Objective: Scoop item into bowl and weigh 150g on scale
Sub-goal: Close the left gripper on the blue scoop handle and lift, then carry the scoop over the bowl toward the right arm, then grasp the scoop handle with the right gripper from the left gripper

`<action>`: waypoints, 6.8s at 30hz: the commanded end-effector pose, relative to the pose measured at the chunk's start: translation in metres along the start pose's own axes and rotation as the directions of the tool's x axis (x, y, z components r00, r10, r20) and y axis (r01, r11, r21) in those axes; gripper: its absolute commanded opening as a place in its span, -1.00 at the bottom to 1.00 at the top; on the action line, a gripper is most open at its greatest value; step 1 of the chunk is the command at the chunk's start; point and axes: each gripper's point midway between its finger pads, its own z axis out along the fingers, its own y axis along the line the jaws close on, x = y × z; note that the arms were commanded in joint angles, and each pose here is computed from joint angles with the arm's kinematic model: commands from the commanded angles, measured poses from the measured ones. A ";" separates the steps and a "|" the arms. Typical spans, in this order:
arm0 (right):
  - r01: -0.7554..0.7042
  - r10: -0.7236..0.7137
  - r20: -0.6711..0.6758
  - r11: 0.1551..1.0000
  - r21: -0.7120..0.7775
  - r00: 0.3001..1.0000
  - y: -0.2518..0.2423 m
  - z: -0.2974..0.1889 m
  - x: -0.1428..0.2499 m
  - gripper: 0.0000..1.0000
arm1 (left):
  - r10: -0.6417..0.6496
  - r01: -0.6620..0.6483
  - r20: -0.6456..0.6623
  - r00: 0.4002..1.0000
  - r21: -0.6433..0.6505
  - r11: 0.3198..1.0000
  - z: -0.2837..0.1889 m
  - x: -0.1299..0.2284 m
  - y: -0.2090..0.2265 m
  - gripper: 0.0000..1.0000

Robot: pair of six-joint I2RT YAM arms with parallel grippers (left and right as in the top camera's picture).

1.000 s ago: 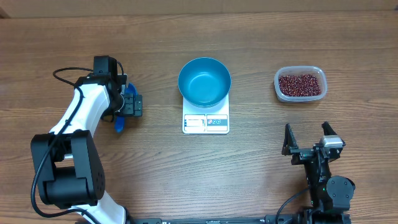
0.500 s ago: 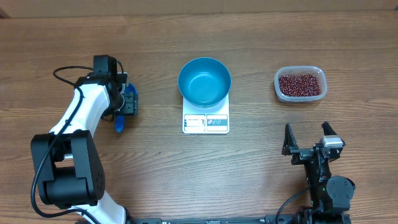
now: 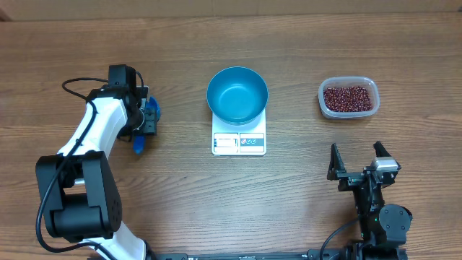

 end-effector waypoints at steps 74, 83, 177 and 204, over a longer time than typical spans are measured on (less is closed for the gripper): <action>0.005 -0.005 0.002 1.000 0.003 1.000 -0.001 0.000 0.002 1.00 | -0.160 0.130 0.264 0.951 0.128 0.983 -0.225 -0.088 -0.074 -0.91; 0.005 -0.005 0.002 1.000 0.003 1.000 -0.001 0.000 0.002 1.00 | -0.167 0.112 0.245 0.955 0.223 0.968 -0.235 -0.068 -0.162 -0.92; -0.882 0.235 -0.881 0.348 -0.317 0.410 0.173 0.043 -0.109 0.82 | -0.876 0.912 -0.269 0.401 0.210 0.352 -0.245 0.020 -0.274 -0.92; -0.845 0.198 -0.876 0.422 -0.329 0.441 0.201 0.041 -0.097 0.11 | -0.863 0.915 -0.308 0.399 0.192 0.355 -0.249 0.038 -0.293 -0.91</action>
